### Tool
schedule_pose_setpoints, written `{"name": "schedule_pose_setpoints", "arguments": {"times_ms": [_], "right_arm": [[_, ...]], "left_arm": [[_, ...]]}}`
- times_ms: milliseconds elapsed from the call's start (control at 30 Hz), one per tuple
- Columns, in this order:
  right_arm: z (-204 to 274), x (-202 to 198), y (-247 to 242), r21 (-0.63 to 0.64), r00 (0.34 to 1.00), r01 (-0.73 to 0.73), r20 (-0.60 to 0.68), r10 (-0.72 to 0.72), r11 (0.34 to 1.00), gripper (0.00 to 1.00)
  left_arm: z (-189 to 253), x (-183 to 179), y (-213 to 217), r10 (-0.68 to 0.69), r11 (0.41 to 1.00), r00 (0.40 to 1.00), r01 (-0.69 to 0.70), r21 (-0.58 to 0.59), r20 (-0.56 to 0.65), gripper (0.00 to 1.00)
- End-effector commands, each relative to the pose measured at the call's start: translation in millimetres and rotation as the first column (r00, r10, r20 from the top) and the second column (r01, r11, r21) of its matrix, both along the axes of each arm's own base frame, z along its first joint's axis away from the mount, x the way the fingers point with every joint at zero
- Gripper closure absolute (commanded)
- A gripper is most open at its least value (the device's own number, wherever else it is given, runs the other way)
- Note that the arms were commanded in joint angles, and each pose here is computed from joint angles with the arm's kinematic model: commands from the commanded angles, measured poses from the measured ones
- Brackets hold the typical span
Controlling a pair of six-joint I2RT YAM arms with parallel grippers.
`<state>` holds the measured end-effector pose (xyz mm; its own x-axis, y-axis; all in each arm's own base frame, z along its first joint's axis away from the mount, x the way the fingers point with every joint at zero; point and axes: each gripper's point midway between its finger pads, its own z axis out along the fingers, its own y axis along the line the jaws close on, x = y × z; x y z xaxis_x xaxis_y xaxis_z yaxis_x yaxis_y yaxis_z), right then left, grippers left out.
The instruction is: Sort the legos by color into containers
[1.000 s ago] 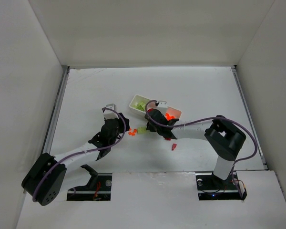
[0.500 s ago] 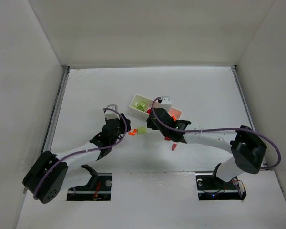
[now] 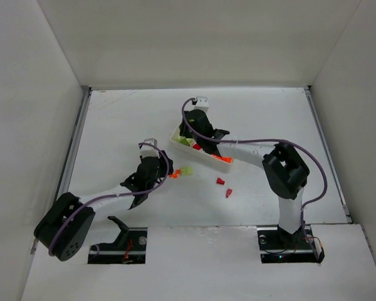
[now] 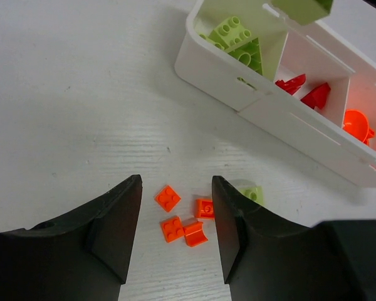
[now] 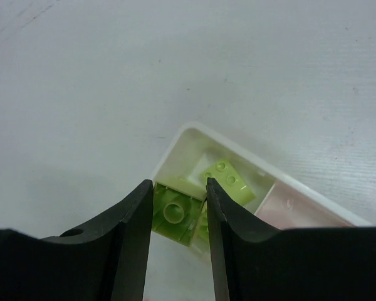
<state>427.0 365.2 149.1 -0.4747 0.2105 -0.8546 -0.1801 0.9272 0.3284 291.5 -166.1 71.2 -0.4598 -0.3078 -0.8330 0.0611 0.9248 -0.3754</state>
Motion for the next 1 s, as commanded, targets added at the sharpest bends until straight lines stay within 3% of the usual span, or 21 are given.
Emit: {"name": "schedule_pose_setpoints", "arguments": {"times_ms": [0, 267, 333, 467, 600, 767, 967], "right_arm": [[27.6, 17.7, 16.6, 0.049, 0.997, -0.028, 0.073, 0.024, 0.998, 0.68], [5.5, 24.4, 30.2, 0.064, 0.999, -0.034, 0.034, 0.032, 0.997, 0.66], [2.1, 24.0, 27.5, 0.064, 0.999, -0.023, 0.026, 0.021, 0.998, 0.62], [6.4, 22.5, 23.3, 0.078, 0.999, -0.016, 0.030, 0.013, 0.997, 0.43], [32.8, 14.7, 14.7, 0.104, 0.998, -0.022, 0.064, 0.016, 0.994, 0.38], [66.3, -12.6, -26.5, 0.115, 0.991, -0.006, 0.133, -0.009, 0.993, 0.39], [49.3, -59.2, -100.2, 0.127, 0.990, 0.042, 0.129, -0.058, 0.991, 0.66]], "left_arm": [[15.0, 7.9, -11.7, -0.015, 0.999, 0.999, 0.017, -0.042, 0.039, 0.54], [13.2, 7.1, -17.0, -0.037, 0.998, 0.999, 0.039, -0.044, 0.032, 0.54], [13.8, 7.1, -18.5, -0.042, 0.998, 0.999, 0.043, -0.038, 0.036, 0.54], [10.7, 8.2, -18.8, -0.042, 0.999, 0.999, 0.043, -0.027, 0.028, 0.54], [10.8, 6.9, -25.1, -0.068, 0.998, 0.997, 0.069, -0.009, 0.032, 0.54], [12.4, 1.9, -40.5, -0.127, 0.992, 0.991, 0.126, 0.027, 0.043, 0.53], [13.0, -7.2, -65.0, -0.232, 0.968, 0.972, 0.226, 0.110, 0.047, 0.45]]}}
